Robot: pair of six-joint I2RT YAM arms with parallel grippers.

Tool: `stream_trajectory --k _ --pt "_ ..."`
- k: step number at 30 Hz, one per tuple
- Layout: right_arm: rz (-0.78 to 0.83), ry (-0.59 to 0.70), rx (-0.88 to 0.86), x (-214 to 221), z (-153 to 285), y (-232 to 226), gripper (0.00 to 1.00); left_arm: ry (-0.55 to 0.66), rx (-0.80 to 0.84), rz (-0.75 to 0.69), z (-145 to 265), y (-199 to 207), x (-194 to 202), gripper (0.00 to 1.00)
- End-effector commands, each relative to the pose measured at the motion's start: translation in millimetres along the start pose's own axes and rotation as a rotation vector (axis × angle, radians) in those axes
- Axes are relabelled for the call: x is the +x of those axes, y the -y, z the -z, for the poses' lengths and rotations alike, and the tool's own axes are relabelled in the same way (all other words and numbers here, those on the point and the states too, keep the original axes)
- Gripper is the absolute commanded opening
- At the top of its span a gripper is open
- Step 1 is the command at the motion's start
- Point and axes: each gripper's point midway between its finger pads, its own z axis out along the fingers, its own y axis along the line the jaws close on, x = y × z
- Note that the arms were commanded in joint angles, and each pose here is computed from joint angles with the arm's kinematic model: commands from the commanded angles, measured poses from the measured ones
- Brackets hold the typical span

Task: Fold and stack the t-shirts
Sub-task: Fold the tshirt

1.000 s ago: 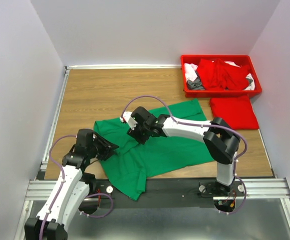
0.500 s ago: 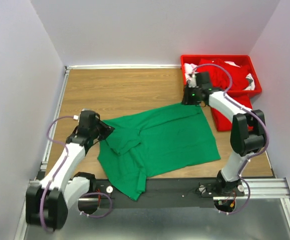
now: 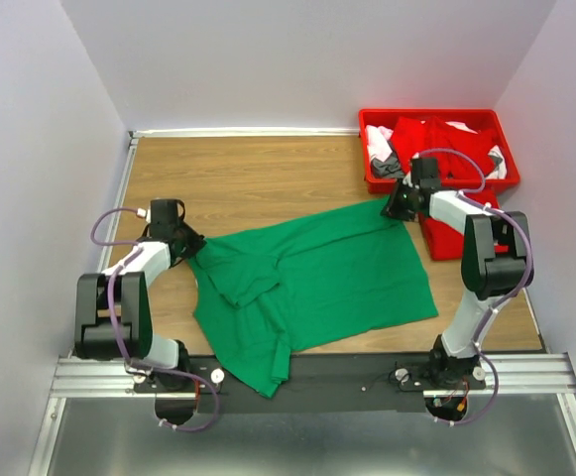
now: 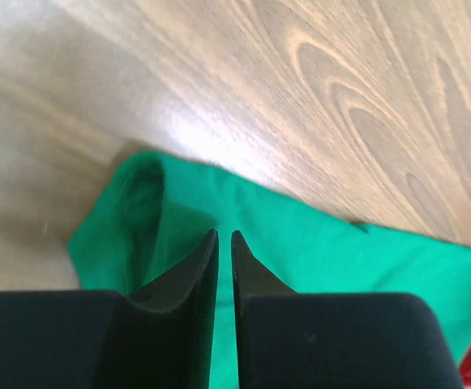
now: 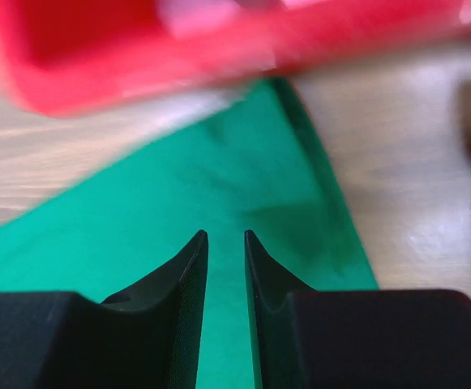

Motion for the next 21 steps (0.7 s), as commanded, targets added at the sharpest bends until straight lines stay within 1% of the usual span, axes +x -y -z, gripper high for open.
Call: stream_trajectory --k 1,3,4,5,6,7,10,11,13,14,16,17,19,20,21 --pt "-0.137 -0.025 0.083 22.6 -15.2 39.9 0.31 0.009 -0.04 -0.081 -17.8 -9.3 -9.1 0.18" --pt "-0.171 -0.039 0.098 30.1 -16.1 48.9 0.31 -0.007 -0.081 -0.088 -24.5 -18.4 -8.2 0.15" --pt "-0.187 -0.054 0.113 37.7 -16.3 56.5 0.31 -0.022 -0.11 -0.091 -30.9 -26.4 -7.0 0.11" --pt "-0.195 -0.061 0.115 41.8 -16.3 57.5 0.31 -0.025 -0.123 -0.094 -33.4 -28.9 -8.2 0.1" --pt "-0.231 -0.059 0.131 41.2 -14.6 69.4 0.31 -0.021 -0.134 -0.106 -35.9 -29.6 -12.4 0.08" --pt "-0.257 -0.071 0.144 47.2 -13.8 78.7 0.31 -0.036 -0.152 -0.107 -41.3 -34.4 -10.6 0.06" --pt "-0.302 -0.08 0.168 53.7 -12.0 91.6 0.31 -0.053 -0.162 -0.125 -52.1 -32.4 -14.9 0.04" --pt "-0.309 -0.078 0.168 52.8 -11.8 92.8 0.31 -0.043 -0.153 -0.132 -55.1 -26.0 -22.5 0.04" --pt "-0.319 -0.083 0.158 52.5 -12.5 91.5 0.32 -0.065 -0.166 -0.15 -64.0 -25.7 -23.0 0.02" --pt "-0.32 -0.073 0.149 47.6 -12.3 89.1 0.32 -0.051 -0.151 -0.157 -67.0 -16.0 -33.1 0.02" --pt "-0.326 -0.065 0.145 43.4 -12.3 88.1 0.32 -0.061 -0.148 -0.166 -75.6 -12.2 -36.8 0.02" --pt "-0.322 -0.051 0.14 36.9 -12.4 86.0 0.32 -0.047 -0.128 -0.172 -78.3 -1.5 -46.5 0.02" --pt "-0.318 -0.041 0.138 31.4 -13.4 85.9 0.32 -0.059 -0.119 -0.186 -87.9 4.4 -48.0 0.02" --pt "-0.312 -0.037 0.133 28.9 -13.4 84.4 0.32 -0.042 -0.094 -0.205 -90.0 15.8 -58.5 0.02" --pt "-0.291 -0.024 0.12 21.6 -10.7 81.3 0.33 -0.057 -0.084 -0.214 -93.4 19.5 -56.7 0.06"
